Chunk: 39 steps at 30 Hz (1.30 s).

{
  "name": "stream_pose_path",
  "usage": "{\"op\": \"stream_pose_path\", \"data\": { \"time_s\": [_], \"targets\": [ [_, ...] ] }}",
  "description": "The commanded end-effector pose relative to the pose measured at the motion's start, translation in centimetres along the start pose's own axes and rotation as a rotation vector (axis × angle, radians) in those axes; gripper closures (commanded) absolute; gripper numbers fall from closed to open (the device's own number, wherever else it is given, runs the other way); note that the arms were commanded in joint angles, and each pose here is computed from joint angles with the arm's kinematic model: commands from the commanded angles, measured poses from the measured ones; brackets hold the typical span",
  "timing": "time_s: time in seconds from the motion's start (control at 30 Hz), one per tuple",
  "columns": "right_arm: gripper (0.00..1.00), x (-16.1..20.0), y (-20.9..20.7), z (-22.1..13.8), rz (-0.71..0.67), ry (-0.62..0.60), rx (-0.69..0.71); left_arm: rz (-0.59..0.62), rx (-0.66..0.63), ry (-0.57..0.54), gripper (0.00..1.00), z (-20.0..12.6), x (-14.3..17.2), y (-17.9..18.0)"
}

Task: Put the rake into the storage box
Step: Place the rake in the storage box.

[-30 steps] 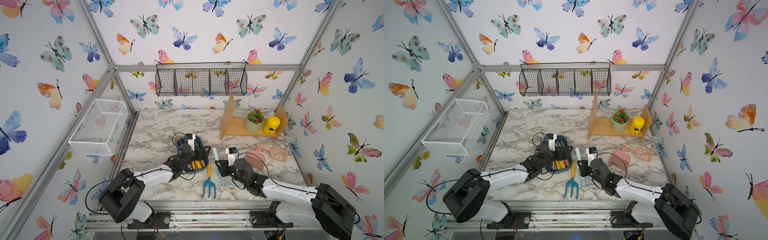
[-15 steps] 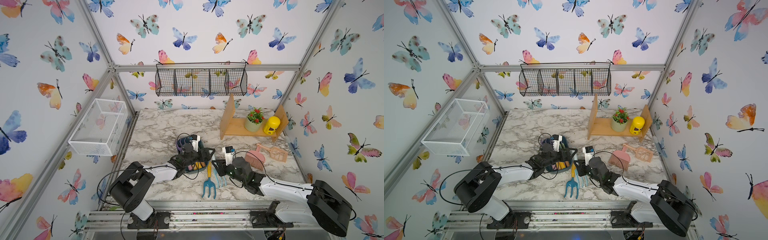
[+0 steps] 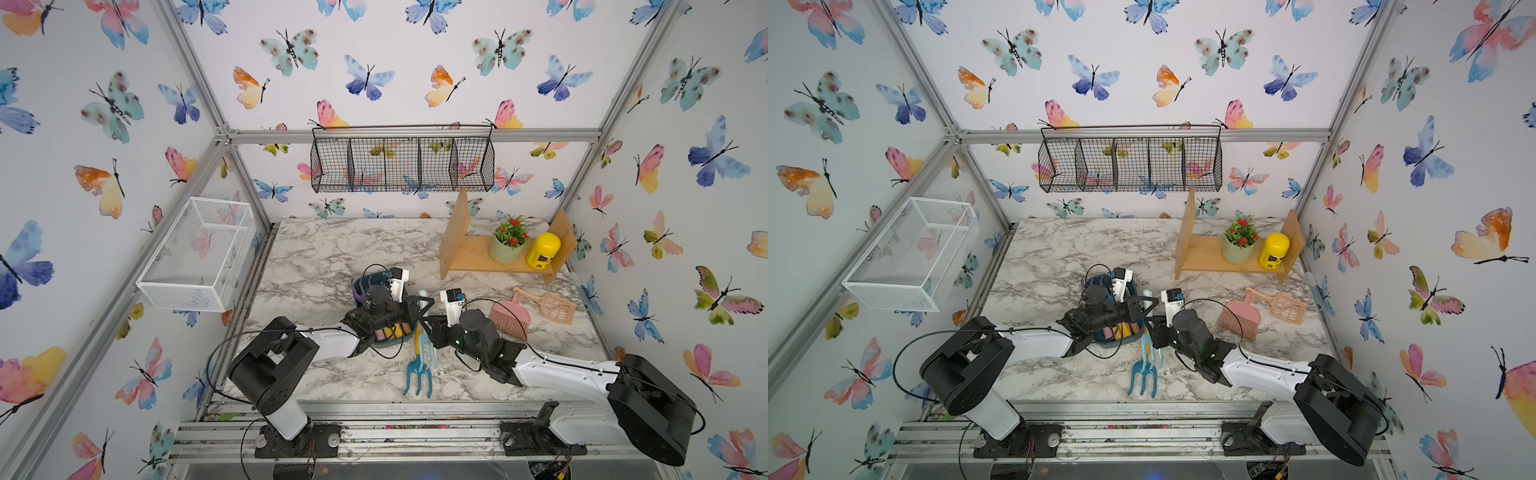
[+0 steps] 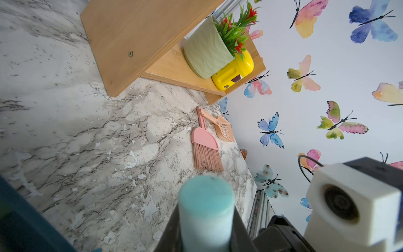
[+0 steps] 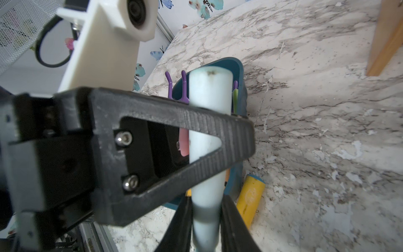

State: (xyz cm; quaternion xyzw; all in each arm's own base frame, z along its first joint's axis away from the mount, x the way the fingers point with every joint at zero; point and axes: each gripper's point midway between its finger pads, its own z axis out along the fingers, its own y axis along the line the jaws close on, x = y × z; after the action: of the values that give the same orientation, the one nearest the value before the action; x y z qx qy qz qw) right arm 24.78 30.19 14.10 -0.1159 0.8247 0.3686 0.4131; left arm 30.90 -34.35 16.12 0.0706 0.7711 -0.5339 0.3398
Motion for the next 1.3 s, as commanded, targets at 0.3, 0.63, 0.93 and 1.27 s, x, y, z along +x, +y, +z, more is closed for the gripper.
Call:
{"op": "stream_pose_path", "data": {
  "time_s": [0.3,0.63,0.93,1.27],
  "targets": [
    [0.42,-2.2,0.2,-2.2,0.02,-0.122,0.001,-0.065,-0.015,-0.16,1.0,-4.1,-6.5,2.5],
    [0.42,-1.7,0.0,-1.8,0.016,-0.104,0.008,0.101,-0.258,-0.321,1.0,-9.0,-12.4,4.3],
    [0.42,-1.6,0.2,-1.6,0.015,-0.098,-0.002,0.169,-0.478,-0.393,1.0,-10.7,-13.0,8.1],
    [0.42,-1.5,-0.1,-1.6,0.012,-0.094,0.013,0.084,-0.56,-0.299,1.0,-9.2,-9.7,12.3]
  ]
}}
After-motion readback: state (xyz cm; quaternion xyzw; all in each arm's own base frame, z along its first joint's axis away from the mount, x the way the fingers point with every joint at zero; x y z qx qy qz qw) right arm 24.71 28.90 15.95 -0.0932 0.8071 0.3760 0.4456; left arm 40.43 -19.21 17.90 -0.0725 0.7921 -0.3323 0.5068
